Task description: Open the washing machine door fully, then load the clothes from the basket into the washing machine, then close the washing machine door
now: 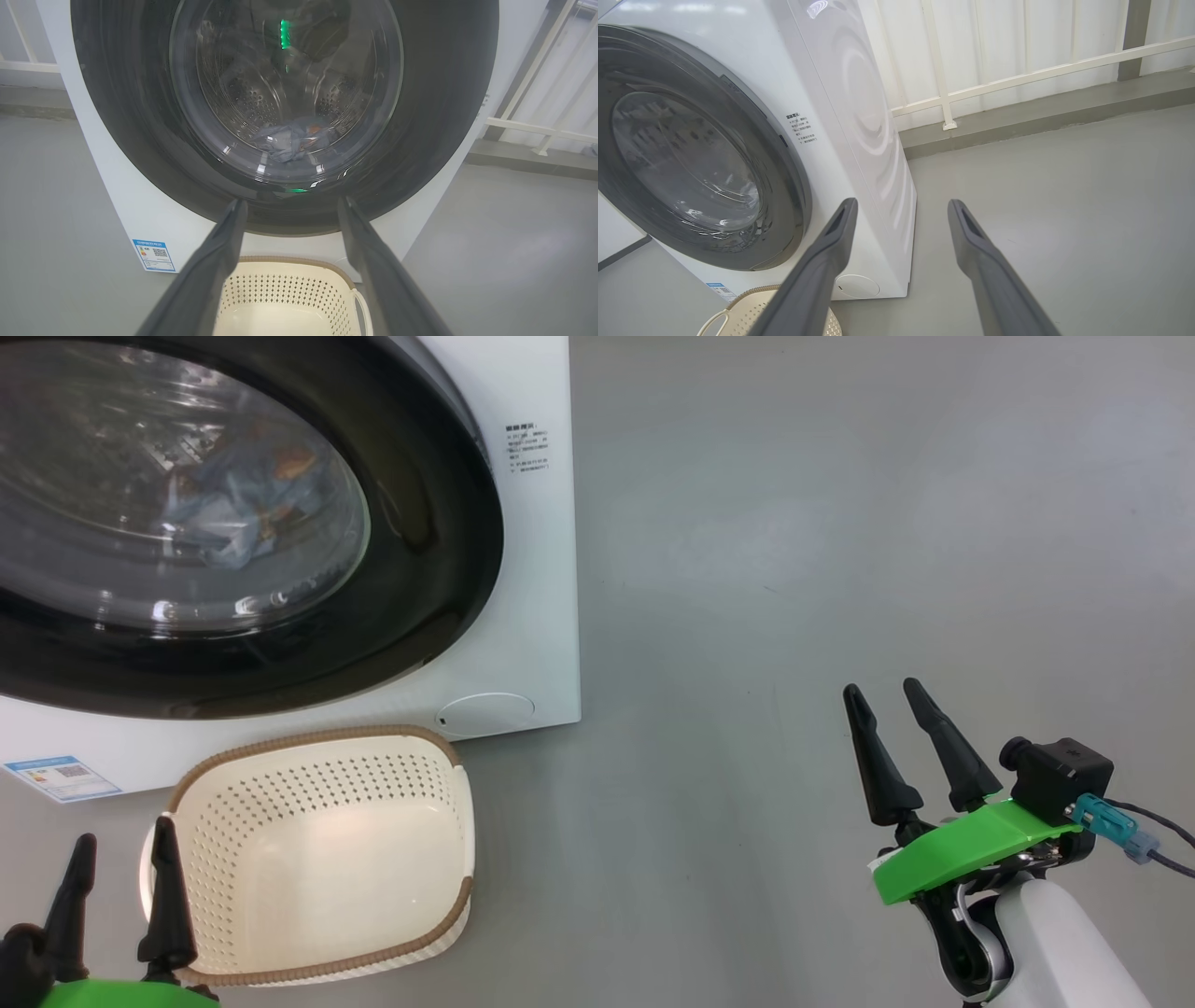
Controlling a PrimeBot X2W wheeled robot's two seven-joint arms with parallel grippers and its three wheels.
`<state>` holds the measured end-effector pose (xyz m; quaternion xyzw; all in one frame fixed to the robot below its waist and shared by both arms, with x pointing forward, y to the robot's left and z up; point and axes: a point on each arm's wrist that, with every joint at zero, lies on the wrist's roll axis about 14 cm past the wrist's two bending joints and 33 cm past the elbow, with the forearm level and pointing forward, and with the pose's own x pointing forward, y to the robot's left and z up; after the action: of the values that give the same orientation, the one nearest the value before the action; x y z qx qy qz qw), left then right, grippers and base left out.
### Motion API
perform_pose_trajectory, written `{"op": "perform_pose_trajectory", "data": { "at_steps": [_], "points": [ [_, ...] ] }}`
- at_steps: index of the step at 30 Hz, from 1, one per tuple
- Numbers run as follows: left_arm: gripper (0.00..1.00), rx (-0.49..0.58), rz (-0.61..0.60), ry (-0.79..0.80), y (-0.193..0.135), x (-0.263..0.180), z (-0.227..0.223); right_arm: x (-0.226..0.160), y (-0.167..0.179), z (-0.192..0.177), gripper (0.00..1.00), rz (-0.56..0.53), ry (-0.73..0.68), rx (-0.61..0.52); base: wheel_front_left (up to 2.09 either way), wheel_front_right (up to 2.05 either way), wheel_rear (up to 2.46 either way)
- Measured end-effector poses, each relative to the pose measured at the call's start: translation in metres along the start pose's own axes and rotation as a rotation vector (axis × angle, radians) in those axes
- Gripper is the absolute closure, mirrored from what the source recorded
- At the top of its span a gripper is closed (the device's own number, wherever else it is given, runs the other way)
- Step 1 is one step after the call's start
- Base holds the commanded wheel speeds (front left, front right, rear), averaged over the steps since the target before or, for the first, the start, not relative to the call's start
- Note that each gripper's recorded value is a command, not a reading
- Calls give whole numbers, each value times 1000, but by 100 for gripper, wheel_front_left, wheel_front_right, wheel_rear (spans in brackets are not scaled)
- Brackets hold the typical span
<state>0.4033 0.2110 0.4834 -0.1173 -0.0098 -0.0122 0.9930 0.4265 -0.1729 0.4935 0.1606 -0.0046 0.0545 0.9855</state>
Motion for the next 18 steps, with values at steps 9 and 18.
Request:
{"op": "perform_pose_trajectory", "data": {
  "at_steps": [9, 18],
  "points": [
    [100, -16, 9, 30, -2, -3, -11, -3, 0, -10, 100, -7, 27, 8, 0, 0, 0],
    [100, -104, 31, 102, -13, -12, -38, -30, -10, -52, 100, -66, 151, 58, 0, 0, 0]
  ]
}}
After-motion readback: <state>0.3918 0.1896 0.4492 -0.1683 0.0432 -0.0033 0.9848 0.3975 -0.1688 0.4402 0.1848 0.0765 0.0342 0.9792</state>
